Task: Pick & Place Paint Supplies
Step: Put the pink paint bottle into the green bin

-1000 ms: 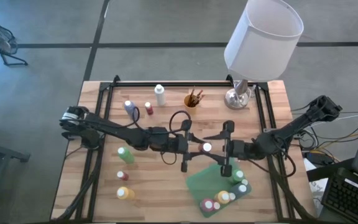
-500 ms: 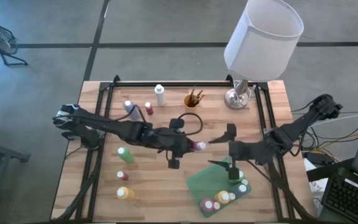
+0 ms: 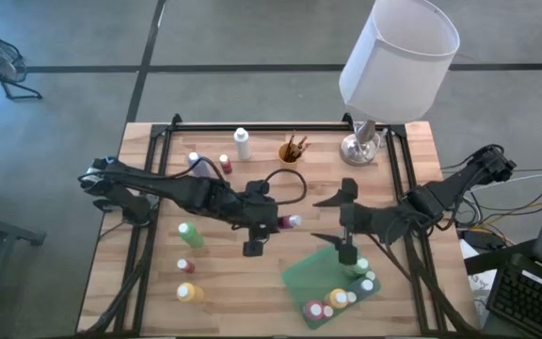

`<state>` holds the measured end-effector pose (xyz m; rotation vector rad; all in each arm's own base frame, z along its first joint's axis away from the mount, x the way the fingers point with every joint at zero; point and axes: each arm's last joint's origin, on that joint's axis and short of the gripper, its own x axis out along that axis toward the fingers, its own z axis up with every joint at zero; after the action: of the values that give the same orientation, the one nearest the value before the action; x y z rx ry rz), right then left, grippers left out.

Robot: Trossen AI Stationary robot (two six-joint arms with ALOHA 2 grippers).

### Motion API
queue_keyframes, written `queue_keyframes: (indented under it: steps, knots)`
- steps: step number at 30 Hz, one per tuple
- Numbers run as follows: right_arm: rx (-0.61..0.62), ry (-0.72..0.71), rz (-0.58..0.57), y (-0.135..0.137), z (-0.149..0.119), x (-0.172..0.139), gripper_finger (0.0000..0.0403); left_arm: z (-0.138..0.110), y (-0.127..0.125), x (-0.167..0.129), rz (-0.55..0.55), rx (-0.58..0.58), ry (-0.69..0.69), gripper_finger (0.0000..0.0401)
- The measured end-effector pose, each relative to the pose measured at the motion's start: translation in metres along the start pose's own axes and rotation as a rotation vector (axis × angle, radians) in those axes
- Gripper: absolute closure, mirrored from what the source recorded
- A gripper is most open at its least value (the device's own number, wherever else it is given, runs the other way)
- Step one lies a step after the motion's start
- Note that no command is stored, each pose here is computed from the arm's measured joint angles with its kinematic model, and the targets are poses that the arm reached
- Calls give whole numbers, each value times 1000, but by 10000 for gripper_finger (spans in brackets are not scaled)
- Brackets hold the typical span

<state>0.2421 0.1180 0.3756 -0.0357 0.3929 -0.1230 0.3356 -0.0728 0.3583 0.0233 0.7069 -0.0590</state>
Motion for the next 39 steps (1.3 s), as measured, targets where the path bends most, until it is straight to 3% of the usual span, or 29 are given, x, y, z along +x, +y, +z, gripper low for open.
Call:
queue_keyframes:
  steps: [7, 16, 31, 39]
  knots:
    - [35, 38, 55, -11, 1, 15, 106, -4, 0, 0, -1, 1, 40, 265]
    - [-7, 89, 48, 2, -4, 41, 117, -6, 0, 2, 2, 4, 47, 265]
    - [-52, 114, 16, 10, -2, 68, 79, -8, 1, 2, 4, 7, 64, 259]
    - [-47, 111, 10, 8, -1, 67, 130, -8, 1, 2, 4, 8, 65, 259]
